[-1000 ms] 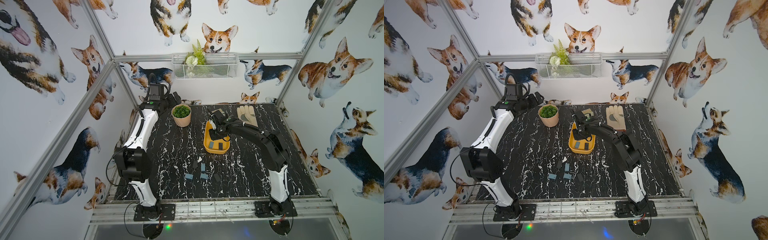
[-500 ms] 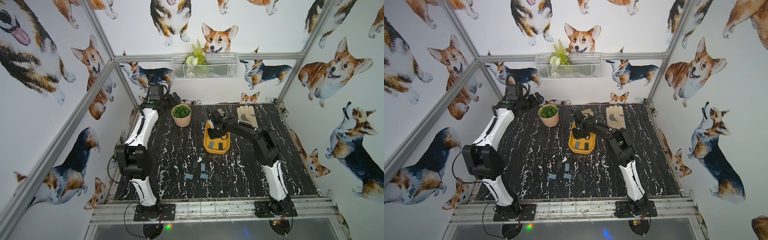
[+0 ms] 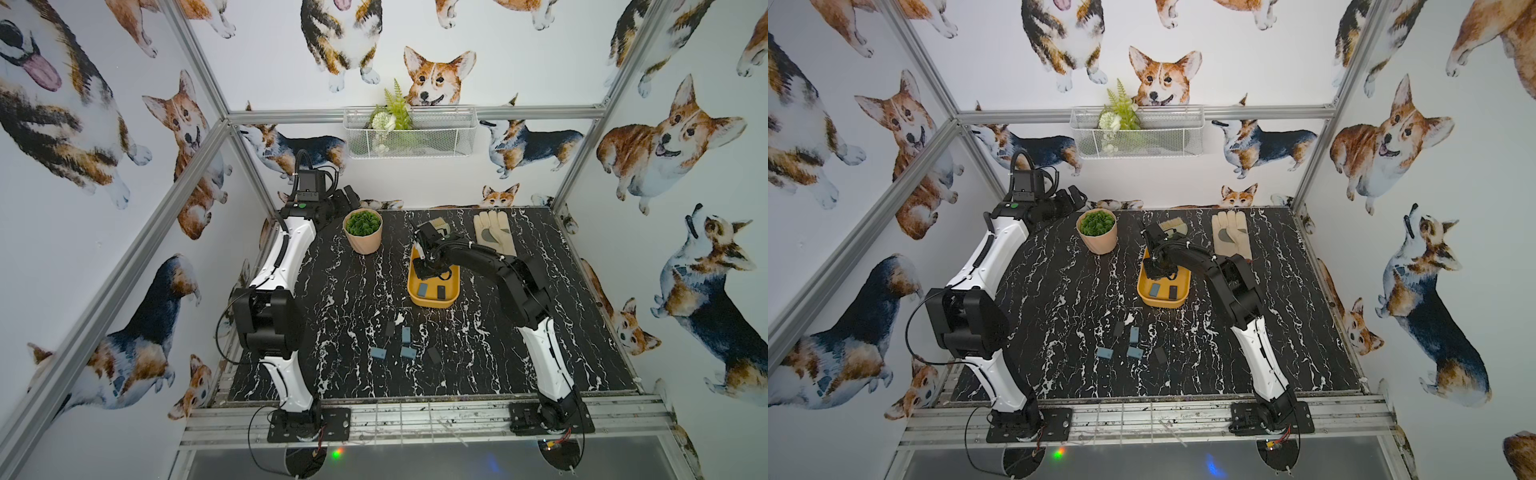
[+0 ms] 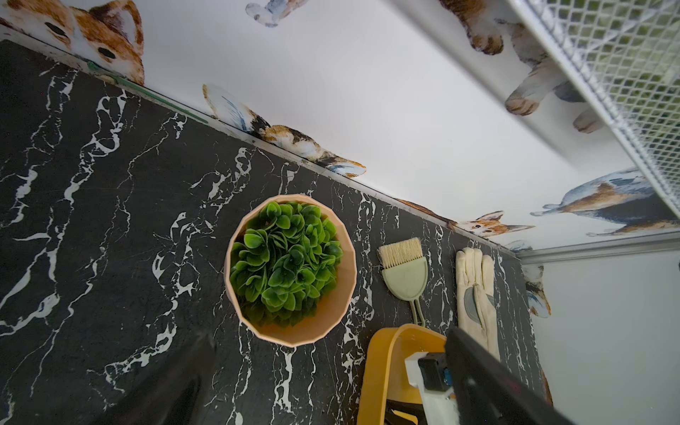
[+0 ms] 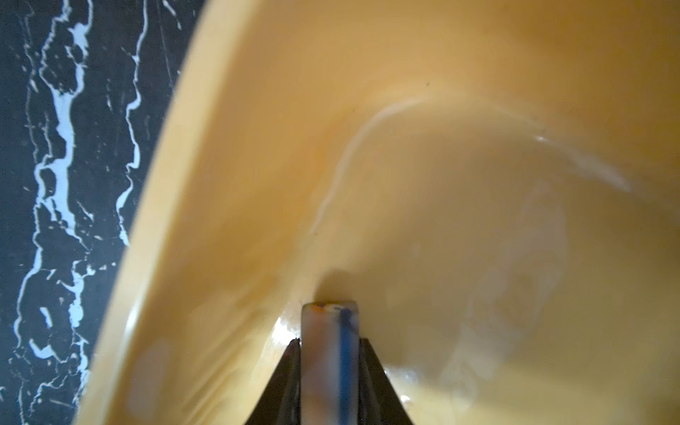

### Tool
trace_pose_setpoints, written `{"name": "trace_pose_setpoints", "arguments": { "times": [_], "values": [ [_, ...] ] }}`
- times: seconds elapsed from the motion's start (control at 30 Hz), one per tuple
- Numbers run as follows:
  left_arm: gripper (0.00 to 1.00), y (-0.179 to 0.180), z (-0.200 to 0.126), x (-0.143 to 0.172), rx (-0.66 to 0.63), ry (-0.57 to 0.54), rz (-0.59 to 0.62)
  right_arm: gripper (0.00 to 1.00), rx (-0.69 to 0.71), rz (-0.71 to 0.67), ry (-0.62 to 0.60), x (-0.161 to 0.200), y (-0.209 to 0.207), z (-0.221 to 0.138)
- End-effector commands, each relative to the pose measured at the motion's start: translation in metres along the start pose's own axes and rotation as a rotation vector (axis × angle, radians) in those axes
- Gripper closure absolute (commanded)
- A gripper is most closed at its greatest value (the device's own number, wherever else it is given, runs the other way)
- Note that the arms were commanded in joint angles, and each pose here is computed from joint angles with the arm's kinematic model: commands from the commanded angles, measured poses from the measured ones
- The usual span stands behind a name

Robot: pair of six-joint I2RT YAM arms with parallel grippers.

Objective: Put the eraser in the storage box
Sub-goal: Place the eraser in the storage box.

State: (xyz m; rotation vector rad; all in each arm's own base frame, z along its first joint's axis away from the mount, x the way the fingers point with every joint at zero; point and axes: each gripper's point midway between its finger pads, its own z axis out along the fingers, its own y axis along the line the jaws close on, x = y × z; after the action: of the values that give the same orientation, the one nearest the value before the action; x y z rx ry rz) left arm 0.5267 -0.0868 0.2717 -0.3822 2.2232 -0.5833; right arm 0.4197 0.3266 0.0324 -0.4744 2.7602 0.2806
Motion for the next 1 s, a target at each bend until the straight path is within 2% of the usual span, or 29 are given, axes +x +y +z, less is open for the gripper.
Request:
{"name": "trace_pose_setpoints", "arguments": {
  "times": [0.0,0.2,0.23,0.33,0.43,0.6,0.67,0.8,0.97],
  "values": [
    [0.0,-0.001,0.001,-0.005,0.018,-0.014,-0.002,0.7,0.013,0.011,-0.015,-0.006,-0.001,0.003],
    [0.0,0.004,0.001,-0.004,0.011,-0.008,-0.008,0.56,0.01,0.011,-0.003,-0.005,-0.001,0.008],
    [0.0,0.005,0.001,-0.004,0.012,-0.009,-0.01,0.5,0.011,0.01,-0.002,-0.005,-0.001,0.007],
    [0.0,0.004,-0.001,-0.005,0.015,-0.011,-0.013,0.4,0.015,0.007,-0.016,-0.007,-0.001,0.001],
    [0.0,0.003,-0.003,-0.004,0.02,-0.012,-0.013,0.36,0.022,-0.003,-0.077,-0.015,0.0,-0.021],
    [0.0,-0.001,-0.012,-0.006,0.031,-0.025,-0.007,0.28,0.004,-0.016,-0.206,-0.024,0.008,-0.083],
    [0.0,-0.005,-0.02,-0.009,0.04,-0.034,-0.001,0.27,0.003,-0.041,-0.228,-0.016,0.013,-0.106],
    [0.0,-0.013,-0.034,-0.012,0.065,-0.051,0.007,0.26,0.008,-0.117,-0.24,0.027,0.035,-0.151],
    [0.0,-0.014,-0.046,0.001,0.09,-0.041,0.015,0.25,0.023,-0.126,-0.174,0.107,0.043,-0.165]
  ]
}}
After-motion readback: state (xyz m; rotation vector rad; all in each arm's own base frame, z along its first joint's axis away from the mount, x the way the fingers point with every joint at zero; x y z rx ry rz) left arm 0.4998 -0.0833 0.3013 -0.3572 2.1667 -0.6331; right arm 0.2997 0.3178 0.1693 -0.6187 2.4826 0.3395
